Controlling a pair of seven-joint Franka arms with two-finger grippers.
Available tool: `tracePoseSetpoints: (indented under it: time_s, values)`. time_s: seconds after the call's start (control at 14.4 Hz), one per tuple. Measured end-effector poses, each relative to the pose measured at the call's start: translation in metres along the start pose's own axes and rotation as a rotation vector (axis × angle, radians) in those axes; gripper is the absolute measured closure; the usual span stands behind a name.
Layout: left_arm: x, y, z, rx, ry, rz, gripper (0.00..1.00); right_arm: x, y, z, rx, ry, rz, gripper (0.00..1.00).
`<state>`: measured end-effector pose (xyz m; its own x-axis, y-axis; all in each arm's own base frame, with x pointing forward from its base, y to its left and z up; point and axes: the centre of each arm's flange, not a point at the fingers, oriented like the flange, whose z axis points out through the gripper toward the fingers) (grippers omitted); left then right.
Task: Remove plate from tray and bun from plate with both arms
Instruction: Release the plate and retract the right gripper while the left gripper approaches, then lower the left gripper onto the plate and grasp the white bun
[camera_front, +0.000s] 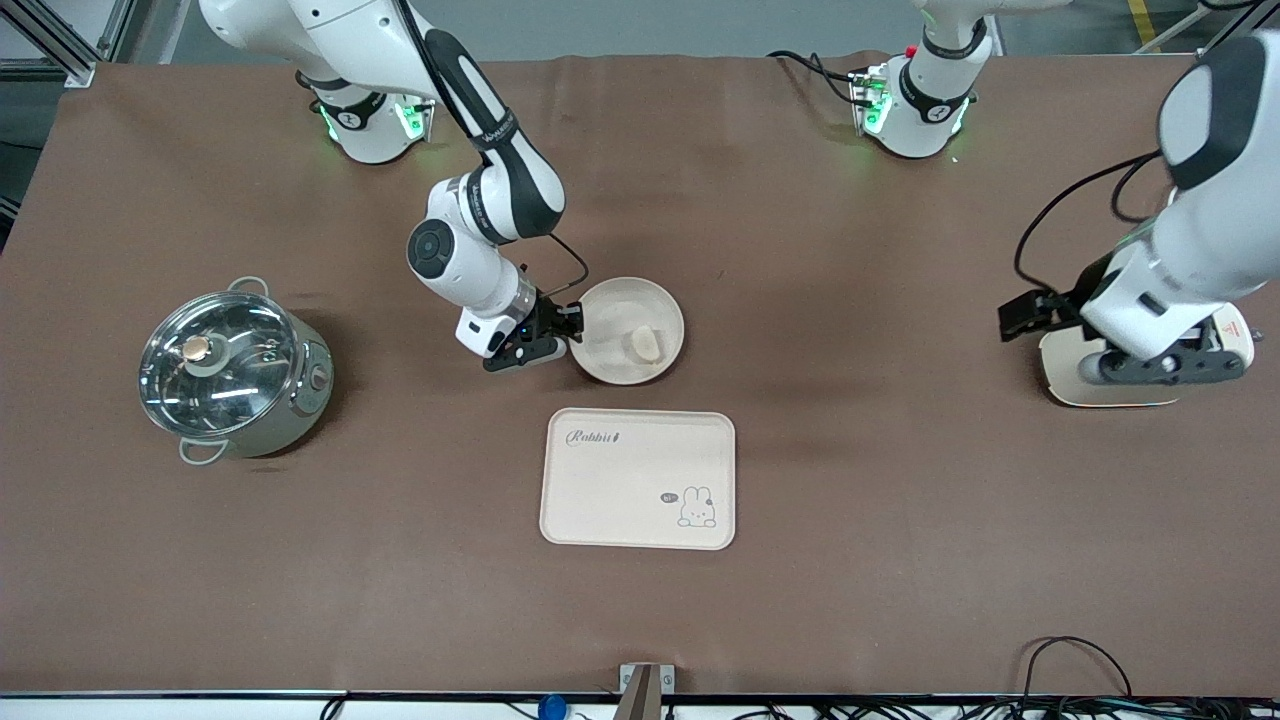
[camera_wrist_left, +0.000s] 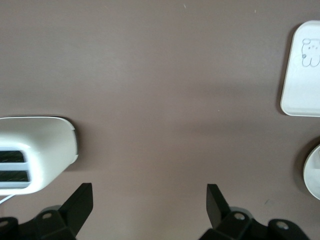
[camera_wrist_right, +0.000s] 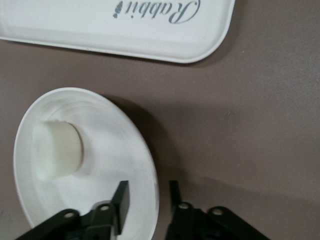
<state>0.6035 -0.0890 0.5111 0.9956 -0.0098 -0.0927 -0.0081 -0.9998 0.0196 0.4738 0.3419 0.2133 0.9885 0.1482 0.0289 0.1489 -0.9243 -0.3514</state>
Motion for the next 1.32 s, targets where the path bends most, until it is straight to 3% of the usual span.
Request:
tracePoseSetpoints:
  time_s: [0.35, 0.56, 0.69, 0.97, 1.18, 1.32]
  values:
    - [0.016, 0.038, 0.068, -0.040, -0.079, -0.074, 0.00, 0.047, 0.025, -0.059, 0.049, 0.089, 0.064, 0.03]
    - [0.014, 0.094, 0.094, -0.032, -0.087, -0.142, 0.00, 0.071, 0.076, -0.137, 0.116, 0.063, 0.140, 0.00]
    - [0.010, 0.136, 0.115, -0.027, -0.088, -0.167, 0.00, 0.077, 0.131, -0.212, 0.120, 0.044, 0.159, 0.00]
    - [-0.016, 0.237, 0.161, -0.022, -0.079, -0.267, 0.00, 0.049, 0.205, -0.352, -0.024, 0.027, 0.114, 0.00]
    - [-0.046, 0.313, 0.203, -0.040, -0.055, -0.326, 0.00, 0.024, 0.227, -0.425, -0.174, 0.010, 0.080, 0.00]
    - [-0.064, 0.352, 0.235, -0.062, -0.042, -0.369, 0.00, 0.007, 0.234, -0.467, -0.222, -0.012, 0.088, 0.00]
